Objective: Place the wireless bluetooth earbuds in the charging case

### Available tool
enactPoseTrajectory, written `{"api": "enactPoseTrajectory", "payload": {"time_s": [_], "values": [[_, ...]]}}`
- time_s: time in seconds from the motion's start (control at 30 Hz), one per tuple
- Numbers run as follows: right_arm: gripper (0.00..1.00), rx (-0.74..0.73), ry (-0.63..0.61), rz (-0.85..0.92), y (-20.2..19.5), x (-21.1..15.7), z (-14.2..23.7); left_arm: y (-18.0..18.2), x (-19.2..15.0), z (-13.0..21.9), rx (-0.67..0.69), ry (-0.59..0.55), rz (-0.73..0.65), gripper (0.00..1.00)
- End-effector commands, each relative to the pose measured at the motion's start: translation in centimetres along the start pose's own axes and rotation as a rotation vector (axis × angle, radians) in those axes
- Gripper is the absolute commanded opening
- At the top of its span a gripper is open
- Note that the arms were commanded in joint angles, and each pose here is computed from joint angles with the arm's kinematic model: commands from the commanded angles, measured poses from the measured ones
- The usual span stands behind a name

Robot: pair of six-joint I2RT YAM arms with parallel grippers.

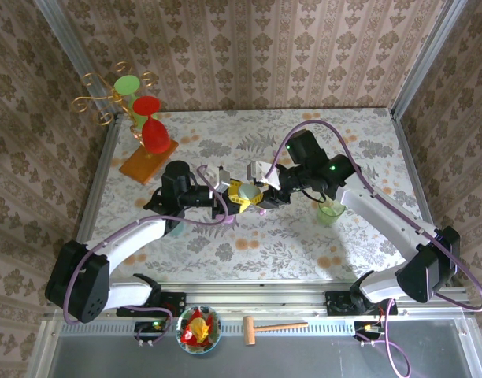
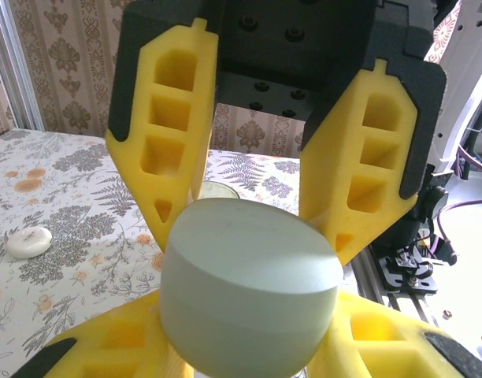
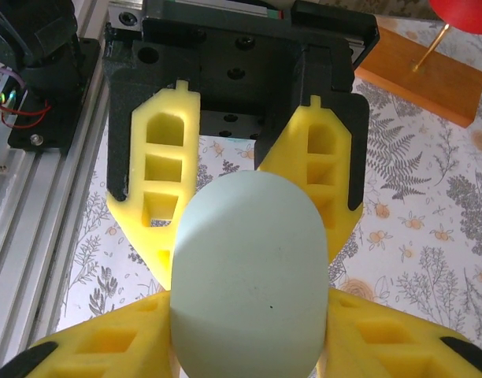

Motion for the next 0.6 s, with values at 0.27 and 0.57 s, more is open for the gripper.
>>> {"api": "enactPoseTrajectory", "payload": {"time_s": [0.27,0.57], "values": [[0.51,0.004,-0.005,-0.018,0.09,0.11,0.07,-0.39,1.20,0.01,-0.023,-0.036,-0.069,0.24],[0.33,0.025,-0.012,-0.031,0.28,0.13,0.20,-0.42,1.20,0.09,-0.021,-0.040,-0.075,0.32]]}}
Point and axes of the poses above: each hand's point on the last joint's axis, 136 mm out from that joint toward the fingers, its own z axis back along the fingers, its own y axis along the line the jaws close on, x = y × z, the point moved 8 cm from there along z, back along the fingers, and after that the axes turned 6 degrees about z, right-handed, at the moved point
